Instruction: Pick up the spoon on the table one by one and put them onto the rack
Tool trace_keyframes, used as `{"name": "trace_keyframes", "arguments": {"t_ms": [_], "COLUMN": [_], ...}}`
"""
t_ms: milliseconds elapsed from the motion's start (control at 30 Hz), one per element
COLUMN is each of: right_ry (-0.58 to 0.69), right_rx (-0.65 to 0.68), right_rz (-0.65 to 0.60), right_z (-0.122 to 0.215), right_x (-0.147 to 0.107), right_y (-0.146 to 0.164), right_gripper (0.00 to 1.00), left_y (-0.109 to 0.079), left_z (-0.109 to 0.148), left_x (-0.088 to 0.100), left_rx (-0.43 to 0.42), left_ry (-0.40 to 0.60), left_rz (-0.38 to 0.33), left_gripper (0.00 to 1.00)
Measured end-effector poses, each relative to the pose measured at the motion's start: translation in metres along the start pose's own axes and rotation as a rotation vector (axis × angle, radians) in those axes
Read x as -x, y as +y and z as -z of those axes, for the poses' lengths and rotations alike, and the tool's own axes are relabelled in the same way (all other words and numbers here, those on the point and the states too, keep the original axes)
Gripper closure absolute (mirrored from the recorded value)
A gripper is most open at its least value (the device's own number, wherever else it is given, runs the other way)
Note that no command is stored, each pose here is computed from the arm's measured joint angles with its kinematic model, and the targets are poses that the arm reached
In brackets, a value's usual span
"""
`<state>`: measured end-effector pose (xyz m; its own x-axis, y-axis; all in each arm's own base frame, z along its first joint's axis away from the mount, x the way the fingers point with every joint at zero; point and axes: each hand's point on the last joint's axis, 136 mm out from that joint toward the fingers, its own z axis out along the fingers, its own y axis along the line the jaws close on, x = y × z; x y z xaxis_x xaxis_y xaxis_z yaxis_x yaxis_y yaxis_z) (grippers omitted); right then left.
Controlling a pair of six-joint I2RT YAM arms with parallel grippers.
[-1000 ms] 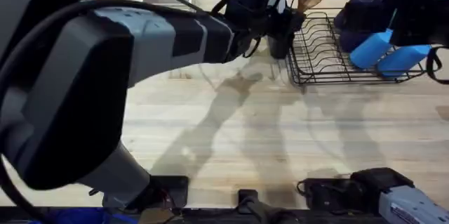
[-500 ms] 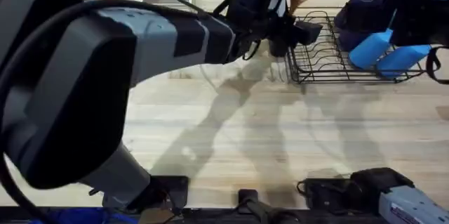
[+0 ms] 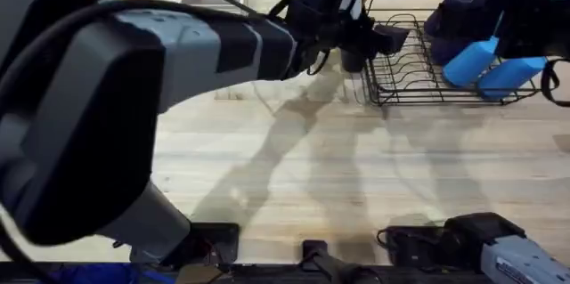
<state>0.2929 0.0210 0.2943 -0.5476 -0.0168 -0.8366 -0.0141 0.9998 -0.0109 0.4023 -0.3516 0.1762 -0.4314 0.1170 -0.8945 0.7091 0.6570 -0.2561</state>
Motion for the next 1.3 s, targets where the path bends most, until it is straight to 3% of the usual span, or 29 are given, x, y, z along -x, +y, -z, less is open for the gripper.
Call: {"name": "trace_keyframes", "arguments": {"t_ms": [400, 600, 733, 933, 967, 1000, 1133, 1300], "right_ry": [0.000, 0.000, 0.000, 0.000, 0.000, 0.001, 0.039, 0.082], "right_rx": [0.000, 0.000, 0.000, 0.000, 0.000, 0.000, -0.002, -0.004], "right_rz": [0.000, 0.000, 0.000, 0.000, -0.001, 0.000, 0.004, 0.006], "right_z": [0.000, 0.000, 0.000, 0.000, 0.000, 0.000, 0.000, 0.001], "right_x": [0.000, 0.000, 0.000, 0.000, 0.000, 0.000, -0.010, -0.020], "right_y": [0.000, 0.000, 0.000, 0.000, 0.000, 0.000, -0.001, -0.001], "right_gripper": [0.010, 0.010, 0.010, 0.010, 0.010, 0.010, 0.010, 0.010], "left_y": [-0.015, -0.010, -0.007, -0.006, -0.002, 0.000, 0.013, 0.037], "left_z": [0.041, 0.061, 0.082, 0.132, 0.164, 0.172, 0.211, 0.259], "left_x": [0.022, 0.019, 0.029, 0.059, 0.070, 0.071, 0.070, 0.053], "left_rx": [0.009, 0.073, 0.128, 0.237, 0.313, 0.333, 0.425, 0.546], "left_ry": [0.024, 0.071, 0.066, 0.003, -0.023, -0.026, -0.013, 0.046], "left_rz": [0.000, -0.024, -0.060, -0.097, -0.104, -0.103, -0.090, -0.049], "left_gripper": [0.004, 0.006, 0.005, 0.006, 0.006, 0.007, 0.008, 0.008]}}
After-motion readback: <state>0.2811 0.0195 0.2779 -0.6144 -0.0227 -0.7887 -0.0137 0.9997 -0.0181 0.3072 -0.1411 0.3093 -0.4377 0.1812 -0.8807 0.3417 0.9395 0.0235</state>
